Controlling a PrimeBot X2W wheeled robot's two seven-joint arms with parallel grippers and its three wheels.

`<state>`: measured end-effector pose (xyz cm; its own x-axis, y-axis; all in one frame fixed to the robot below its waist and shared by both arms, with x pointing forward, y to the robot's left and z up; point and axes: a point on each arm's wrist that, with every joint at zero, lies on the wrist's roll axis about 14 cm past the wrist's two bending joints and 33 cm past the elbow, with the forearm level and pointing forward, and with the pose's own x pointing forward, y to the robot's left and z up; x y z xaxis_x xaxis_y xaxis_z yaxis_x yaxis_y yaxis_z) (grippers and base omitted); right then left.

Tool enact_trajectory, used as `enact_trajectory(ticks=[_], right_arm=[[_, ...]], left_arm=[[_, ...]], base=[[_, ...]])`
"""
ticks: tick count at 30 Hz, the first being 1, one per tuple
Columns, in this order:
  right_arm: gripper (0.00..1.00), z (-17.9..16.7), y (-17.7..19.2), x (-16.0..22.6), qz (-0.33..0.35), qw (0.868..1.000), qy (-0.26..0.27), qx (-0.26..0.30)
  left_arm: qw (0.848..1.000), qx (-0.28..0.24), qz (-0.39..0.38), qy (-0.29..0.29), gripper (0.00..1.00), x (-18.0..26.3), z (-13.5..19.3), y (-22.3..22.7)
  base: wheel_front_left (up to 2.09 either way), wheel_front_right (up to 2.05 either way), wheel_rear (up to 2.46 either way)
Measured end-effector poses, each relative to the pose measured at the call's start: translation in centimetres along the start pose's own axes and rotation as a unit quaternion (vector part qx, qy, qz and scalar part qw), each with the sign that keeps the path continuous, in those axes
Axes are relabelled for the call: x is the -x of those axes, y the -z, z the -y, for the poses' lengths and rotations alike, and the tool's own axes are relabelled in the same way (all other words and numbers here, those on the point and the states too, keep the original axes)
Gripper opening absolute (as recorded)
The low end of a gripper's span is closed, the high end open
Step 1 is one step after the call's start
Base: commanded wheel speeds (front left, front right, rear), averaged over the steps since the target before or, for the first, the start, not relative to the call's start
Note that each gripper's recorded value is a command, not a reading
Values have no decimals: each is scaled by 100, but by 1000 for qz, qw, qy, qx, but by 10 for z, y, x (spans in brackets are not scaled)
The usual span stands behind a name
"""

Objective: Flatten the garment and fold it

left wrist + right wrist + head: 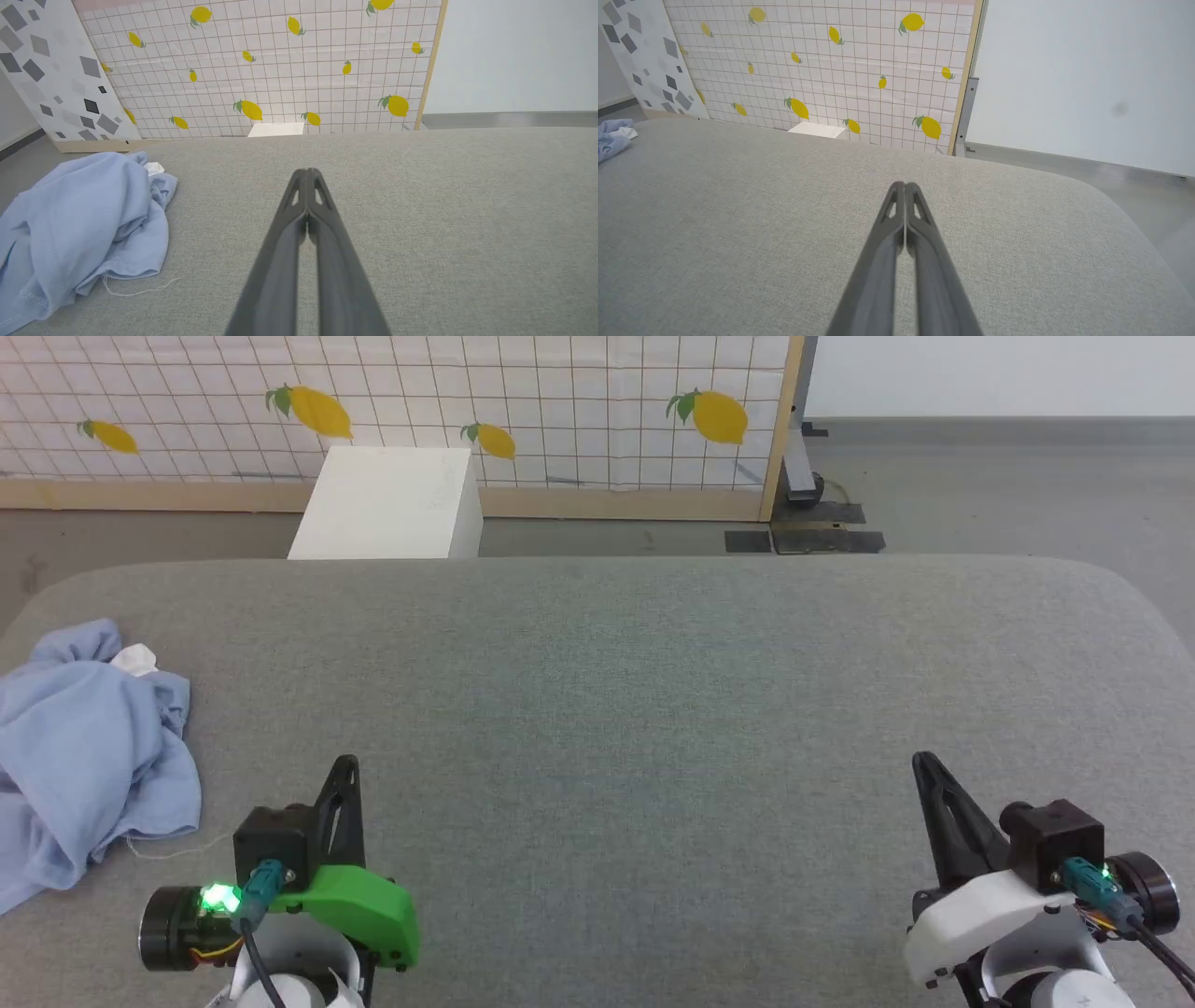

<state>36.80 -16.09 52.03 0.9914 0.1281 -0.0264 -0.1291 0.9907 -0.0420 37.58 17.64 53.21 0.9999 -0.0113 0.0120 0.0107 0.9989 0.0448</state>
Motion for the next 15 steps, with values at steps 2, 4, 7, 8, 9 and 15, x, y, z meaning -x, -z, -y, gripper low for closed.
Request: enact_trajectory(ticks=[2,4,7,8,9,15], right_arm=[[0,0,0,0,0,1000,0,0],[0,0,0,0,0,1000,0,0],[0,0,0,0,0,1000,0,0],[0,0,0,0,0,1000,0,0],[0,0,0,0,0,1000,0,0],[0,0,0,0,0,1000,0,0]], left_arm=[[1000,0,0,0,0,0,0,0],[1000,0,0,0,0,0,0,0],[1000,0,0,0,0,0,0,0],[1000,0,0,0,0,0,0,0],[1000,0,0,0,0,0,0,0],[1000,0,0,0,0,0,0,0]], base=[[0,0,0],[0,0,0],[0,0,0],[0,0,0],[0,0,0],[0,0,0]])
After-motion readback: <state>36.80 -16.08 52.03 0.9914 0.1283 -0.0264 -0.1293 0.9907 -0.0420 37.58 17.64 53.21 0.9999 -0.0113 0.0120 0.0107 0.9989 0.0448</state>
